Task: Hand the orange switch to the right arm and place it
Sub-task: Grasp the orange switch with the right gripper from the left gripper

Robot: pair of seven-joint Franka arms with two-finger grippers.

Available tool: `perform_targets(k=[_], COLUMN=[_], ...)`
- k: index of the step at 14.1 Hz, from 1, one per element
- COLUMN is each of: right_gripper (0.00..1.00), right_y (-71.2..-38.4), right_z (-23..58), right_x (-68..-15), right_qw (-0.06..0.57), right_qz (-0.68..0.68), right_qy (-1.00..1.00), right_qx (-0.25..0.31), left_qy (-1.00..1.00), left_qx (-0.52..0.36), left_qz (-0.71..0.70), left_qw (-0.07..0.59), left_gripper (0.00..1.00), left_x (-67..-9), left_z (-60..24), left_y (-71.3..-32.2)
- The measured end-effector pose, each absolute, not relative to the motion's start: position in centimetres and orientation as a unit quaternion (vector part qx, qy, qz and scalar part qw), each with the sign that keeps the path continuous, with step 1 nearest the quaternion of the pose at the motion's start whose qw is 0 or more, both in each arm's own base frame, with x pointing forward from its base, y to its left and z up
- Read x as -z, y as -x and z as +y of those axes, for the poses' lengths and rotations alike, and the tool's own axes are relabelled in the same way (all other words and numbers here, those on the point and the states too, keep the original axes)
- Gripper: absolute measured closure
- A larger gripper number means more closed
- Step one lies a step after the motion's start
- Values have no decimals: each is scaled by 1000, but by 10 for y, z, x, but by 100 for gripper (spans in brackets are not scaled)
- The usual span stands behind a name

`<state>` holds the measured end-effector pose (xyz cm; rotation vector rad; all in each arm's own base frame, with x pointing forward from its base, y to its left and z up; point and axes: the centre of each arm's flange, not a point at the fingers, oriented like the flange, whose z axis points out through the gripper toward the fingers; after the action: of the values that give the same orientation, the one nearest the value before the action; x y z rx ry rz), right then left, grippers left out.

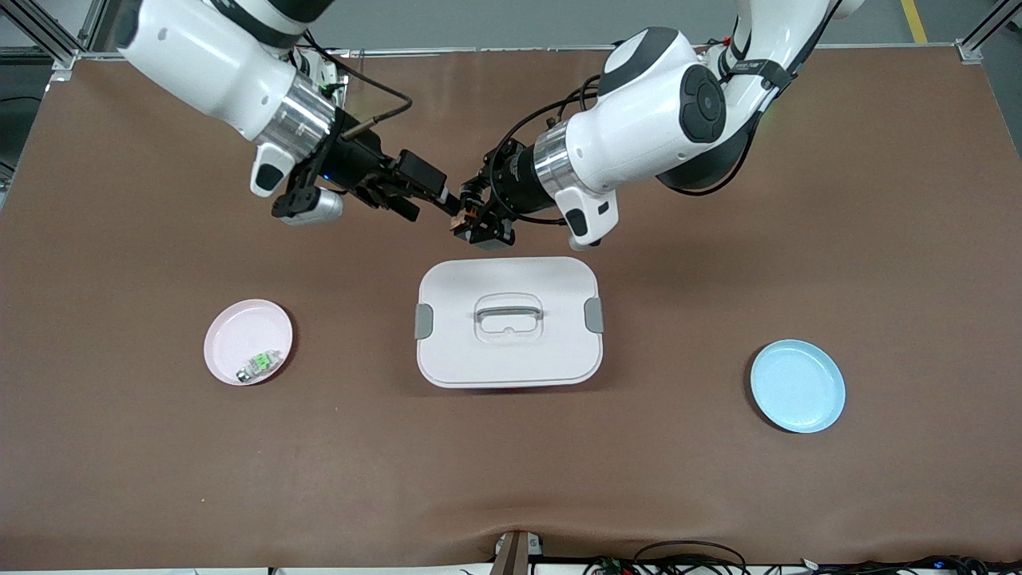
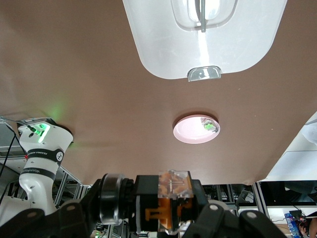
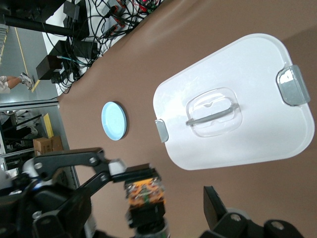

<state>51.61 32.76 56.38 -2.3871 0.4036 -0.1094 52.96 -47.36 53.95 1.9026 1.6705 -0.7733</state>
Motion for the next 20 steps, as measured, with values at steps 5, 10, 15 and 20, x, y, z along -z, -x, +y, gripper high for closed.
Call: perform_targets(k=[5, 10, 15, 20], right_gripper=[0, 0, 20, 61], right_y=[-498, -498, -498, -496], right_z=[354, 354, 354, 357], right_x=[-542, -542, -542, -547], right_qw=[350, 351, 351, 355], right_qz=[145, 145, 144, 138], right_qy=[924, 924, 924, 922], right_qx=[53, 55, 55, 62], left_qy=[-696, -695, -697, -699], left_qx=[282, 282, 279, 279], left_qz=[613, 614, 614, 613], left_qw=[246, 246, 246, 240], left_gripper=[28, 28, 28, 28], left_x=[-539, -539, -539, -534], left_z=[-472, -471, -471, -473], left_y=[-531, -532, -532, -531])
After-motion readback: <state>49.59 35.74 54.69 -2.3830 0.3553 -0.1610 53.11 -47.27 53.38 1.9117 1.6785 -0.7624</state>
